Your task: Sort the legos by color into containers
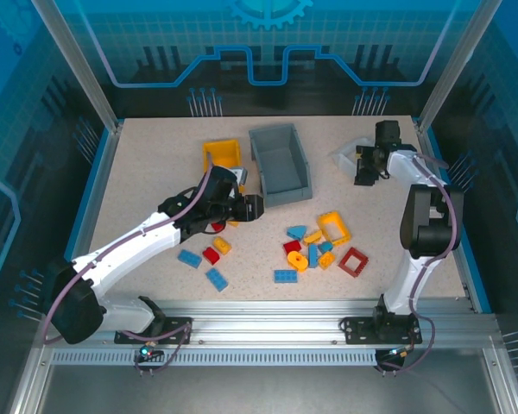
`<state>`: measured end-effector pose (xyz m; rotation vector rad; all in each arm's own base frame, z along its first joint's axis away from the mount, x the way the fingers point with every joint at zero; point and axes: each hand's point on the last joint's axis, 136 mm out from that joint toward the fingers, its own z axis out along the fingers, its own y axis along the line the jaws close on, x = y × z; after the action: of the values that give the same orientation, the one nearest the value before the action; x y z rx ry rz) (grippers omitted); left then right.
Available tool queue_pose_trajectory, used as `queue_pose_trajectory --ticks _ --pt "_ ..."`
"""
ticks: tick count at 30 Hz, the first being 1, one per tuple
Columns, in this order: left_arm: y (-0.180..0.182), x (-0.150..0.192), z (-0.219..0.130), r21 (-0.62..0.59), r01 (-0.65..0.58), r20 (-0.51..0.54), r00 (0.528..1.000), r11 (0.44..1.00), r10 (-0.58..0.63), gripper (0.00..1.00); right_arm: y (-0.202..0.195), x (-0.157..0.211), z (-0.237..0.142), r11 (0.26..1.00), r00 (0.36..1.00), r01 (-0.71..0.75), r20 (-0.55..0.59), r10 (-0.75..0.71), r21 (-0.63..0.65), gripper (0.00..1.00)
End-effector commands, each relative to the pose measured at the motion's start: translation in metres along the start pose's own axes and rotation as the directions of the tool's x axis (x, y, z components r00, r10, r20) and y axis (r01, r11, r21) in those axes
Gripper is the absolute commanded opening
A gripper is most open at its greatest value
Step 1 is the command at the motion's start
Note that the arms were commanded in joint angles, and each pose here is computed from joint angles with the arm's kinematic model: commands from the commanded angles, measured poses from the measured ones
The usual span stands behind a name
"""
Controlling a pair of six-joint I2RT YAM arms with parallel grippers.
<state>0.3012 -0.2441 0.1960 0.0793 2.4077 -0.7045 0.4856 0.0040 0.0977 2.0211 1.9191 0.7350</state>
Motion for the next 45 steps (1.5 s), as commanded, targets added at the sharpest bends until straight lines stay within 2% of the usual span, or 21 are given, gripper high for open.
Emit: queue_pose_trajectory --ticks 1,6,9,13,17,18,20,22,24,26,29,34,38,42,45 --pt "-0.008 -0.009 -0.009 0.015 -0.003 0.044 0.999 1.000 0.003 0.58 -0.013 -0.014 0.010 0.996 0.999 -0.035 0.013 0.035 0.083 0.64" --pt "-0.010 -0.011 -0.014 0.015 -0.013 0.052 0.999 1.000 0.012 0.58 -0.028 -0.015 0.017 0.988 0.999 -0.033 0.014 0.031 0.154 0.52" --pt "-0.010 -0.014 -0.018 0.013 -0.018 0.059 0.998 1.000 0.017 0.58 -0.030 -0.018 0.013 0.985 1.000 -0.008 0.029 0.003 0.173 0.37" --pt "-0.010 -0.017 -0.021 0.003 -0.021 0.065 0.998 1.000 0.021 0.58 -0.033 -0.026 0.000 0.977 0.995 0.066 0.060 -0.080 0.202 0.21" --pt "-0.023 -0.016 -0.025 0.073 -0.004 0.053 0.999 0.997 0.001 0.60 -0.036 -0.036 -0.016 0.952 0.970 0.212 0.072 -0.233 0.222 0.01" --pt "-0.028 -0.015 -0.025 0.096 0.003 0.039 0.999 0.995 -0.006 0.60 -0.036 -0.038 -0.018 0.938 0.957 0.259 0.069 -0.281 0.230 0.00" --pt "-0.038 -0.010 -0.026 0.148 0.018 -0.005 1.000 0.989 -0.017 0.60 -0.032 -0.044 -0.023 0.887 0.907 0.391 0.062 -0.417 0.244 0.00" --pt "-0.042 -0.004 -0.026 0.173 0.031 -0.035 0.999 0.984 -0.025 0.60 -0.024 -0.047 -0.026 0.798 0.819 0.544 0.043 -0.572 0.259 0.00" --pt "-0.041 0.001 -0.029 0.178 0.040 -0.043 0.999 0.983 -0.033 0.60 -0.015 -0.047 -0.026 0.668 0.695 0.691 0.001 -0.719 0.277 0.00" --pt "-0.036 0.005 -0.031 0.171 0.043 -0.040 0.999 0.984 -0.036 0.60 -0.006 -0.039 -0.018 0.516 0.542 0.825 -0.067 -0.837 0.229 0.00" --pt "-0.031 0.009 -0.033 0.156 0.035 -0.042 0.999 0.987 -0.029 0.60 -0.002 -0.024 -0.006 0.347 0.372 0.923 -0.156 -0.915 0.166 0.00" --pt "-0.024 0.012 -0.034 0.119 0.014 -0.051 0.999 0.993 -0.008 0.60 0.005 0.006 0.012 0.222 0.221 0.975 -0.277 -0.935 0.027 0.00" --pt "-0.016 0.015 -0.037 0.081 -0.002 -0.050 0.999 0.997 0.006 0.60 0.009 0.030 0.021 0.135 0.121 0.991 -0.342 -0.932 -0.018 0.00" --pt "-0.008 0.018 -0.036 0.056 0.000 -0.058 0.998 0.998 0.003 0.60 0.007 0.063 0.038 0.104 0.066 0.992 -0.387 -0.920 -0.077 0.00" --pt "-0.002 0.019 -0.037 0.037 0.009 -0.057 0.998 0.999 -0.006 0.60 0.003 0.081 0.047 0.105 0.060 0.990 -0.401 -0.914 -0.093 0.00"
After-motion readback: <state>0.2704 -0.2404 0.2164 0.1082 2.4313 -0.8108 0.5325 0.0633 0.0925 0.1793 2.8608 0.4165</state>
